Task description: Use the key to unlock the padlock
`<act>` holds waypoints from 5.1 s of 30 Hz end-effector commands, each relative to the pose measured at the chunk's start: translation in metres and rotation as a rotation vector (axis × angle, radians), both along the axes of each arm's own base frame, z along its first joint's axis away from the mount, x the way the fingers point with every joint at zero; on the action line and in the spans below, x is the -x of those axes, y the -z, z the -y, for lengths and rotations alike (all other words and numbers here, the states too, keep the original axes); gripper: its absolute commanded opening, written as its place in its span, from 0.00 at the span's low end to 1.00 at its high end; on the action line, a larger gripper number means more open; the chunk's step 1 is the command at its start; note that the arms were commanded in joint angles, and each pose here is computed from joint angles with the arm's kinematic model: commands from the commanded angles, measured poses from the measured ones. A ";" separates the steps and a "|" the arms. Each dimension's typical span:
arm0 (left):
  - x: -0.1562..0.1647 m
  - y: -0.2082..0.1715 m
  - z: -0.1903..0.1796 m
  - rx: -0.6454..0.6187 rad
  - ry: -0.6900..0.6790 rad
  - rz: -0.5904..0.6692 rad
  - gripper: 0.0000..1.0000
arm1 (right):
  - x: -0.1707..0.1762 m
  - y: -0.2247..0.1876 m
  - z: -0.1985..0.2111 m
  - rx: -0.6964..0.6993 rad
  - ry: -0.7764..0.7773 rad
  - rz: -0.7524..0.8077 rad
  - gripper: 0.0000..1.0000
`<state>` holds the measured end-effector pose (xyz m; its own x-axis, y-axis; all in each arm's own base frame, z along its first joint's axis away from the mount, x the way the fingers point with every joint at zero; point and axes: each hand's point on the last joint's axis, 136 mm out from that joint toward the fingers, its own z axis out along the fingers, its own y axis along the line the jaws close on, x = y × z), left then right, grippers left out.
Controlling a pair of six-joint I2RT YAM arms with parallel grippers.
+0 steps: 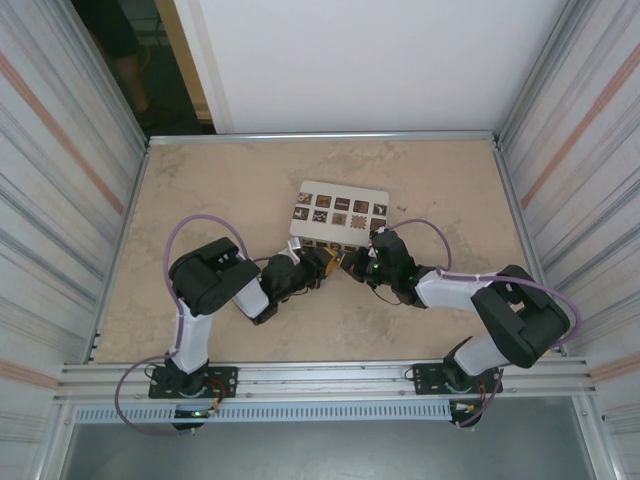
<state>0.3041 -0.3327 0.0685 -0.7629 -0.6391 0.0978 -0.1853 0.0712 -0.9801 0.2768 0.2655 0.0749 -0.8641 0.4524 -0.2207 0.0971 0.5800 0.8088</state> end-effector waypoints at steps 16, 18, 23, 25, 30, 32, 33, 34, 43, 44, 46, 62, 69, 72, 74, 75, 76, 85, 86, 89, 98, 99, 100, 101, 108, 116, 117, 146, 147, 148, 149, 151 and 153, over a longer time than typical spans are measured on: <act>-0.002 -0.025 -0.001 -0.110 0.023 0.057 0.03 | 0.026 -0.017 0.039 0.149 -0.024 0.074 0.42; -0.002 -0.024 -0.001 -0.109 0.025 0.051 0.03 | 0.029 -0.019 0.047 0.202 -0.040 0.106 0.45; -0.001 -0.024 0.002 -0.103 0.034 0.040 0.02 | 0.031 -0.045 0.059 0.344 -0.145 0.288 0.55; -0.001 -0.023 0.002 -0.116 0.038 0.035 0.02 | 0.032 -0.055 0.063 0.417 -0.195 0.364 0.59; 0.001 -0.022 0.002 -0.121 0.041 0.025 0.02 | 0.037 -0.088 0.073 0.598 -0.293 0.620 0.76; 0.001 -0.021 0.002 -0.120 0.044 0.020 0.01 | 0.039 -0.099 0.073 0.655 -0.343 0.728 0.83; 0.001 -0.021 0.002 -0.119 0.046 0.018 0.02 | 0.041 -0.104 0.073 0.678 -0.365 0.774 0.86; 0.001 -0.022 0.002 -0.119 0.047 0.018 0.01 | 0.042 -0.107 0.072 0.706 -0.399 0.830 0.89; 0.002 -0.021 0.001 -0.128 0.045 0.008 0.01 | 0.062 -0.104 0.064 0.954 -0.606 1.185 0.94; 0.002 -0.021 0.001 -0.127 0.046 0.007 0.01 | 0.063 -0.101 0.065 1.012 -0.637 1.204 0.94; 0.002 -0.020 0.002 -0.129 0.051 0.005 0.01 | 0.063 -0.096 0.066 1.100 -0.671 1.220 0.94; 0.003 -0.020 0.003 -0.124 0.055 -0.004 0.01 | 0.052 -0.064 0.041 1.374 -0.827 1.329 0.92; 0.003 -0.020 0.003 -0.124 0.054 -0.006 0.01 | 0.046 -0.043 0.023 1.258 -0.895 1.319 0.87; 0.002 -0.019 0.003 -0.123 0.052 -0.008 0.01 | 0.042 -0.042 0.016 1.211 -0.897 1.317 0.79; 0.003 -0.020 0.003 -0.122 0.055 -0.007 0.01 | 0.039 -0.036 0.013 1.204 -0.908 1.310 0.75; 0.002 -0.020 0.003 -0.122 0.053 -0.006 0.01 | 0.037 -0.034 0.012 1.199 -0.911 1.305 0.72; 0.003 -0.020 0.004 -0.122 0.056 -0.007 0.01 | 0.035 -0.033 0.010 1.194 -0.907 1.306 0.70; 0.002 -0.019 0.004 -0.120 0.056 -0.009 0.00 | 0.021 -0.025 -0.003 1.147 -0.852 1.303 0.51; 0.002 -0.020 0.004 -0.118 0.056 -0.009 0.01 | 0.020 -0.024 -0.004 1.141 -0.851 1.299 0.48; 0.002 -0.019 0.004 -0.119 0.057 -0.010 0.00 | 0.017 -0.022 -0.005 1.138 -0.841 1.288 0.46; 0.003 -0.018 0.005 -0.120 0.059 -0.014 0.01 | 0.006 -0.019 -0.007 1.158 -0.815 1.277 0.41; 0.003 -0.018 0.005 -0.120 0.060 -0.014 0.01 | 0.005 -0.019 -0.008 1.156 -0.813 1.276 0.40; 0.003 -0.017 0.005 -0.121 0.060 -0.015 0.01 | 0.004 -0.019 -0.009 1.153 -0.812 1.276 0.39; 0.003 -0.018 0.005 -0.119 0.059 -0.014 0.00 | 0.004 -0.018 -0.010 1.150 -0.811 1.275 0.38; 0.004 -0.017 0.005 -0.118 0.058 -0.016 0.00 | -0.004 -0.016 -0.012 1.171 -0.789 1.264 0.31; 0.004 -0.016 0.004 -0.120 0.056 -0.019 0.00 | -0.004 -0.010 -0.003 1.213 -0.787 1.241 0.27; 0.004 -0.016 0.004 -0.119 0.055 -0.020 0.00 | -0.003 -0.010 -0.002 1.216 -0.788 1.239 0.27; 0.004 -0.016 0.004 -0.112 0.055 -0.023 0.00 | -0.010 -0.007 0.007 1.262 -0.739 1.193 0.00; 0.004 -0.016 0.004 -0.110 0.055 -0.023 0.00 | -0.011 -0.009 0.006 1.257 -0.731 1.193 0.00; 0.004 -0.017 0.005 -0.110 0.056 -0.022 0.00 | -0.011 -0.011 0.005 1.251 -0.723 1.195 0.00; 0.004 -0.017 0.005 -0.109 0.056 -0.022 0.00 | -0.011 -0.013 0.005 1.241 -0.715 1.197 0.00; 0.004 -0.017 0.005 -0.109 0.055 -0.020 0.00 | -0.011 -0.017 0.003 1.219 -0.695 1.199 0.00; 0.004 -0.017 0.005 -0.109 0.055 -0.020 0.00 | -0.011 -0.023 0.000 1.176 -0.666 1.194 0.00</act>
<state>0.3009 -0.3328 0.0743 -0.7791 -0.6242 0.0578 -0.2313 0.2006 -0.9520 0.2759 0.2688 0.0813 0.0895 -0.7532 -0.6517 -0.6761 0.4346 -0.5950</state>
